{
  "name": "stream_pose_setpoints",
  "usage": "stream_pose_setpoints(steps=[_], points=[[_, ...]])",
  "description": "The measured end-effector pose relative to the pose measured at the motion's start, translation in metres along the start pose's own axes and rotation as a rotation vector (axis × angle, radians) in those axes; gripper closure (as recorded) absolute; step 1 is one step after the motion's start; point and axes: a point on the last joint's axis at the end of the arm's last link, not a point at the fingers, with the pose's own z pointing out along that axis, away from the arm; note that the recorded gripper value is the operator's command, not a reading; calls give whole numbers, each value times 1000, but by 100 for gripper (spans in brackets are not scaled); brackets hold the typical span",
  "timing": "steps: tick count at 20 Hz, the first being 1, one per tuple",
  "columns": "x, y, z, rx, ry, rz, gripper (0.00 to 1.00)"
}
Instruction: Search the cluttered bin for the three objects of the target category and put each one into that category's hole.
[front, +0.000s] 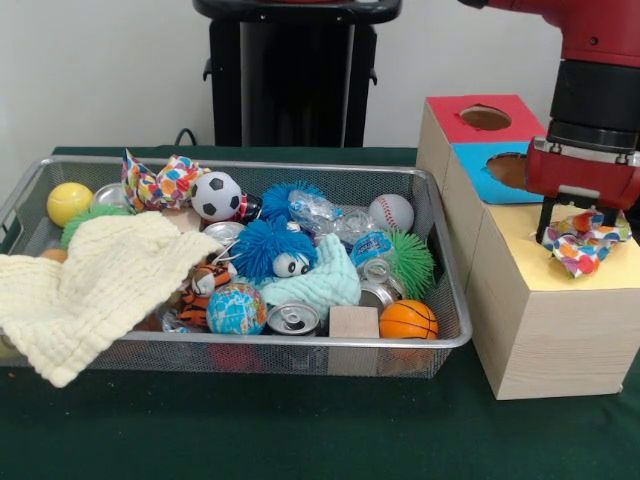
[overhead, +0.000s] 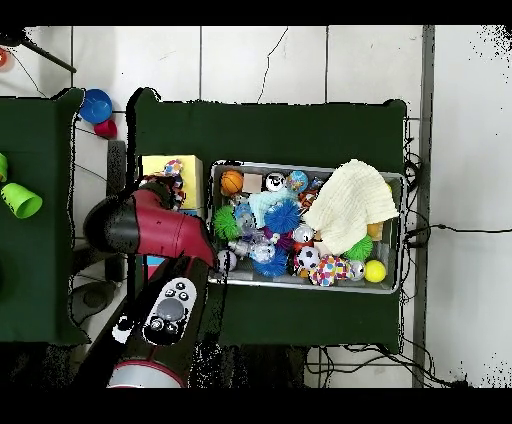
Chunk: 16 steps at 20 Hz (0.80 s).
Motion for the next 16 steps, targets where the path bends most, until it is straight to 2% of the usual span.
stream_pose_setpoints(steps=[4,5,9,12,16], points=[[0,1,-2,12,-5,-15,0],[0,1,-4,21,-1,-22,100],[0,-2,-5,29,12,-21,100],[-1,-10,-7,44,41,-12,100],[-2,-9,-11,45,47,-13,100]])
